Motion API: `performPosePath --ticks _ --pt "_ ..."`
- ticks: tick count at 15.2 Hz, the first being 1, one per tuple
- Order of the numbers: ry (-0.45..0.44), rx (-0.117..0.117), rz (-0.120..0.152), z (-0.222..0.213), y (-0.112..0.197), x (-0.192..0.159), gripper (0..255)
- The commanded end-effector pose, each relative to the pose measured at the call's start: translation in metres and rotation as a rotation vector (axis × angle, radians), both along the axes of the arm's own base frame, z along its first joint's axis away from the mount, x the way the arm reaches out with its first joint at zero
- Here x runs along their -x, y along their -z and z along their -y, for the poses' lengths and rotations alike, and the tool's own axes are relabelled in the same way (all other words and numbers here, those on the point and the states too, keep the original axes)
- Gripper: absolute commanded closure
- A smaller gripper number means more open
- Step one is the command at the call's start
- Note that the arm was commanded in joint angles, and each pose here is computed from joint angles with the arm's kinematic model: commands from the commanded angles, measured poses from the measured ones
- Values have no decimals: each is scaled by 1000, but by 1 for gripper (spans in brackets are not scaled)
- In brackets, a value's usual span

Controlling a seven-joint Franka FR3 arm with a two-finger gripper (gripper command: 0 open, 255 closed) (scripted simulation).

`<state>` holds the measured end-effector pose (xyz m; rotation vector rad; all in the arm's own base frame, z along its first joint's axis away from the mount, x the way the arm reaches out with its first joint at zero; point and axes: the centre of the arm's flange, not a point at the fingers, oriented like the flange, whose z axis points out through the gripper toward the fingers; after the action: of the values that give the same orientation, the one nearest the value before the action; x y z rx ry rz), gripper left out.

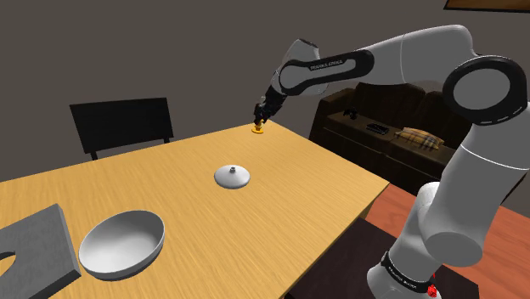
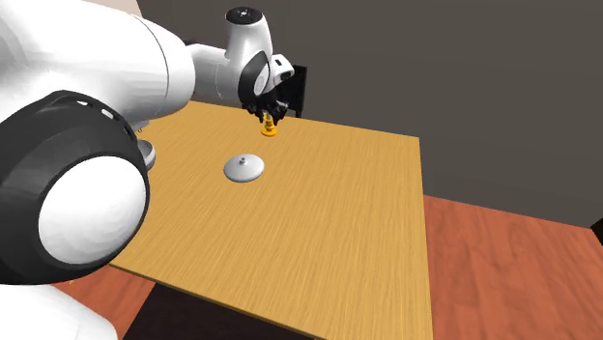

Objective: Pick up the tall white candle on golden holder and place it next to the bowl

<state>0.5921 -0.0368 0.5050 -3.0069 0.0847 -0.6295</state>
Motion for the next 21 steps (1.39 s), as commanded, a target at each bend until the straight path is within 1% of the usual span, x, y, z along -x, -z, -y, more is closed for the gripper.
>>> performPosePath --ticks 1,21 --pt "2 0 0 -25 2 -1 255" --pt "2 0 0 -285 31 -37 255"
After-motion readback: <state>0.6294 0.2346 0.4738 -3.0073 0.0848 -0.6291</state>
